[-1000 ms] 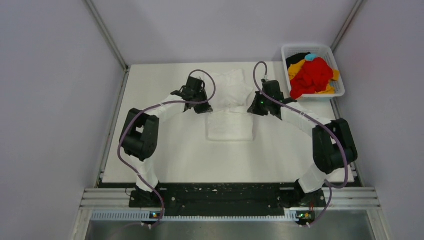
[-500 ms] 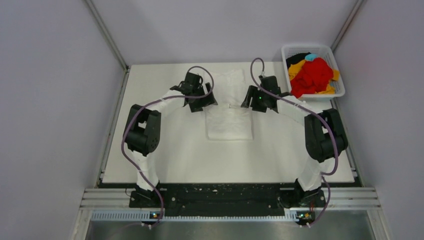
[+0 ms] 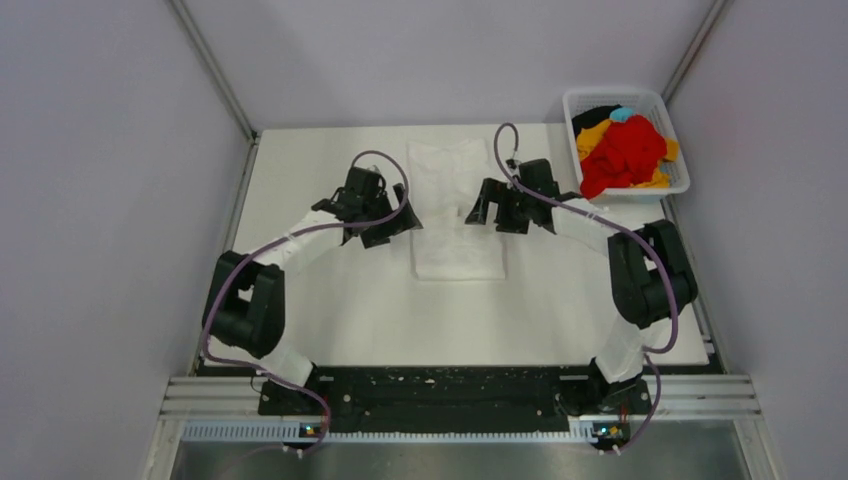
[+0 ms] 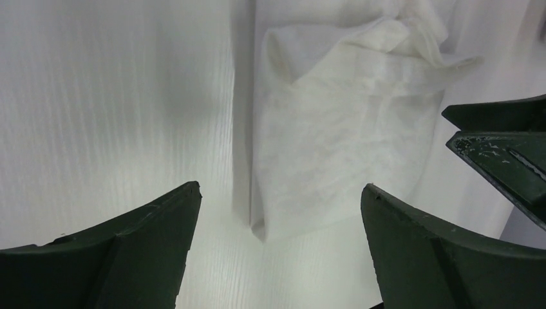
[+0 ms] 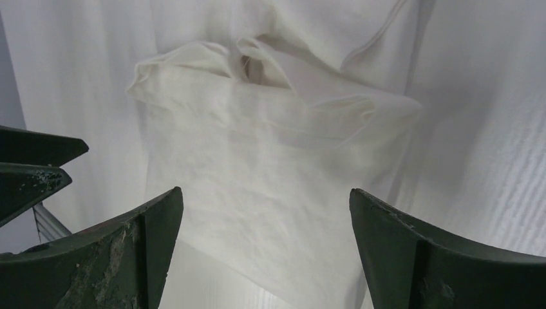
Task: Fold and stack the t-shirts
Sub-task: Fold the folded rectangular tshirt in 1/3 of the way
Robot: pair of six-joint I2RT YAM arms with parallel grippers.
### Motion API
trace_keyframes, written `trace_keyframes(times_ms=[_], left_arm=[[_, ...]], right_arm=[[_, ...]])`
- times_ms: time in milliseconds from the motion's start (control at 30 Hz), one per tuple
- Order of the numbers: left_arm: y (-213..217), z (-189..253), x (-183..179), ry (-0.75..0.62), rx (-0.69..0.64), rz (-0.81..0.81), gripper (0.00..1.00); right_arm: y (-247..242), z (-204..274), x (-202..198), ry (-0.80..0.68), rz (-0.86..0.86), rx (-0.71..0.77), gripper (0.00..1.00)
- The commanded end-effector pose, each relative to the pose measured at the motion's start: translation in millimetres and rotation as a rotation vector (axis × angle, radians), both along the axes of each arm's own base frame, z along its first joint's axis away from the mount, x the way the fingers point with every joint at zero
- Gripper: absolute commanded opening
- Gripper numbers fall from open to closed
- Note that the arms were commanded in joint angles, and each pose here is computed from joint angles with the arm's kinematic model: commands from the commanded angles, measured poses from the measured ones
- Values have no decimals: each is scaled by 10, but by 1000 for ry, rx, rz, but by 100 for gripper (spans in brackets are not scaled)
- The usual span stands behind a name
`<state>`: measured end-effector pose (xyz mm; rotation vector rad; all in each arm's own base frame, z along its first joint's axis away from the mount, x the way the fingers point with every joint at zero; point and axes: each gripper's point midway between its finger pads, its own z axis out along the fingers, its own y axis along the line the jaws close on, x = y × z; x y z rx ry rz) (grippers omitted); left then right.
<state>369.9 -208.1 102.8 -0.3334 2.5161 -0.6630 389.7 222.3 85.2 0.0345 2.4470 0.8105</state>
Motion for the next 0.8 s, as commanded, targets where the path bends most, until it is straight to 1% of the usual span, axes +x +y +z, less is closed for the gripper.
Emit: trace_keyframes(times_ms=[0,133,333,433,500,600,667,767], left_arm=[[159,12,-274,-7,-14,59,99],[257,-52,-491,16,-16,88,99],[342,1,-630,5,-17,114,99],[311,4,-685,7,-48,110,99],[275,-27,-731,19,-70,104,99],[219,-80,-790,36,-95,96,99],[190,-103,-811,41,-101,93,99],[170,-109,-810,41,-103,93,99]], right_arm=[[339,133,-51,-75,128,46,99],[552,103,128,-104,145,50,99],[698,-122,548,-91,81,49,99],[733,-2,889,-171,25,37,99],[720,178,1151,-239,-28,22,99],[692,406,1385,-296,-75,19,99],[685,504,1386,-296,-69,10,99],[665,542,1178,-273,-30,10,99]])
